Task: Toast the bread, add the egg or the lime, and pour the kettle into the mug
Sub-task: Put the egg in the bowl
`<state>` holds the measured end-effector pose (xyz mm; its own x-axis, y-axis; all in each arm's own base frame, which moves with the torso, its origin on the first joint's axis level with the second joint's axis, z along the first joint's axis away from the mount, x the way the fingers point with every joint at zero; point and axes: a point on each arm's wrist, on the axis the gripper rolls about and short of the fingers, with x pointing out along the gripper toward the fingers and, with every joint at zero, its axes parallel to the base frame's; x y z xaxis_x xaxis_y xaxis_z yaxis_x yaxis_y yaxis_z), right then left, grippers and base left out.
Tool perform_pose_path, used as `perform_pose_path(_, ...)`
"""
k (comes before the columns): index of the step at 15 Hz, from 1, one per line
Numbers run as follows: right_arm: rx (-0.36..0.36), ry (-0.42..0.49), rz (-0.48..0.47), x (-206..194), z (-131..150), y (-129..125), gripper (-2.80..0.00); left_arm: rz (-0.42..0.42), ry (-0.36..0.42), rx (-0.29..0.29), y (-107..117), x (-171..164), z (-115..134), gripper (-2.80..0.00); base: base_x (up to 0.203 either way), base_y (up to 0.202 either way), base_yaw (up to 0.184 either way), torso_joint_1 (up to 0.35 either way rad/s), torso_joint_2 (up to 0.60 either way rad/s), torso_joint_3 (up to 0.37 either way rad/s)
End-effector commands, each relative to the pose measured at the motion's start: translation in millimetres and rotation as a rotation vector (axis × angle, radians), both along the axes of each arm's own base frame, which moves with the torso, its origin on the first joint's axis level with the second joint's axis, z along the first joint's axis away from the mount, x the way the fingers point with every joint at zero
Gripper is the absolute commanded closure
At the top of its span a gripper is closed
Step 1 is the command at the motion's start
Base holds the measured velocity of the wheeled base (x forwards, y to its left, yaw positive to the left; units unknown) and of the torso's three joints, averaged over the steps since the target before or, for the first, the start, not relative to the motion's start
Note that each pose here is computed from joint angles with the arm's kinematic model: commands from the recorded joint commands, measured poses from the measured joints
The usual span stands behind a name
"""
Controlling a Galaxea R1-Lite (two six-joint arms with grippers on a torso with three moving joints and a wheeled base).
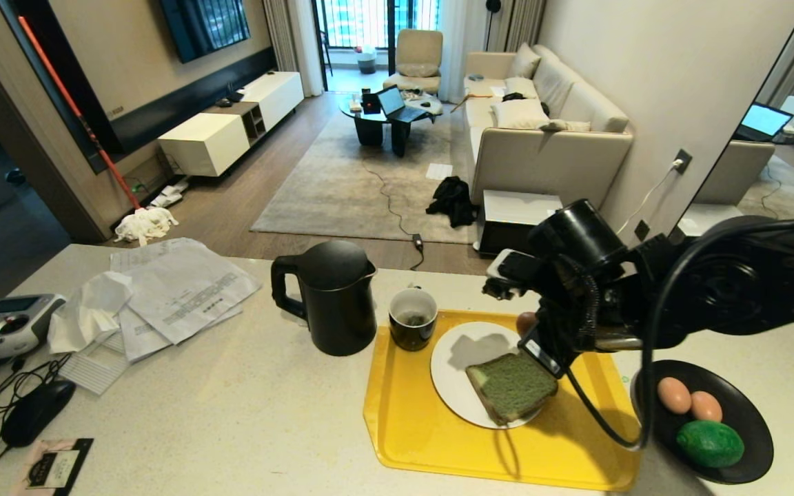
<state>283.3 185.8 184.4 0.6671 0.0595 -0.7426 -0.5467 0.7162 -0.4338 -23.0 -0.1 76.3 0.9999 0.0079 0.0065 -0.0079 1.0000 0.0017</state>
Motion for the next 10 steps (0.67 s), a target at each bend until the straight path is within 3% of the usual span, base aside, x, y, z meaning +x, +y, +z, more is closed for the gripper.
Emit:
perform_pose_path(1,0.004,0.072,-0.006,26.8,-33.8,24.8,0.0,0.0,-0.001,0.0,0.0,0.0,0.0,0.0,0.0,0.0,0.0,0.0,0.0,0.0)
perform_pose_path(4,0.057,0.118,-0.003,47.2,-53.9,41.6,0.0,0.0,-0.001,0.0,0.0,0.0,0.0,0.0,0.0,0.0,0.0,0.0,0.0,0.0)
perform_pose_path(10,0.083,0.113,-0.026,81.5,-81.4,64.3,0.0,0.0,-0.001,0.0,0.0,0.0,0.0,0.0,0.0,0.0,0.0,0.0,0.0,0.0)
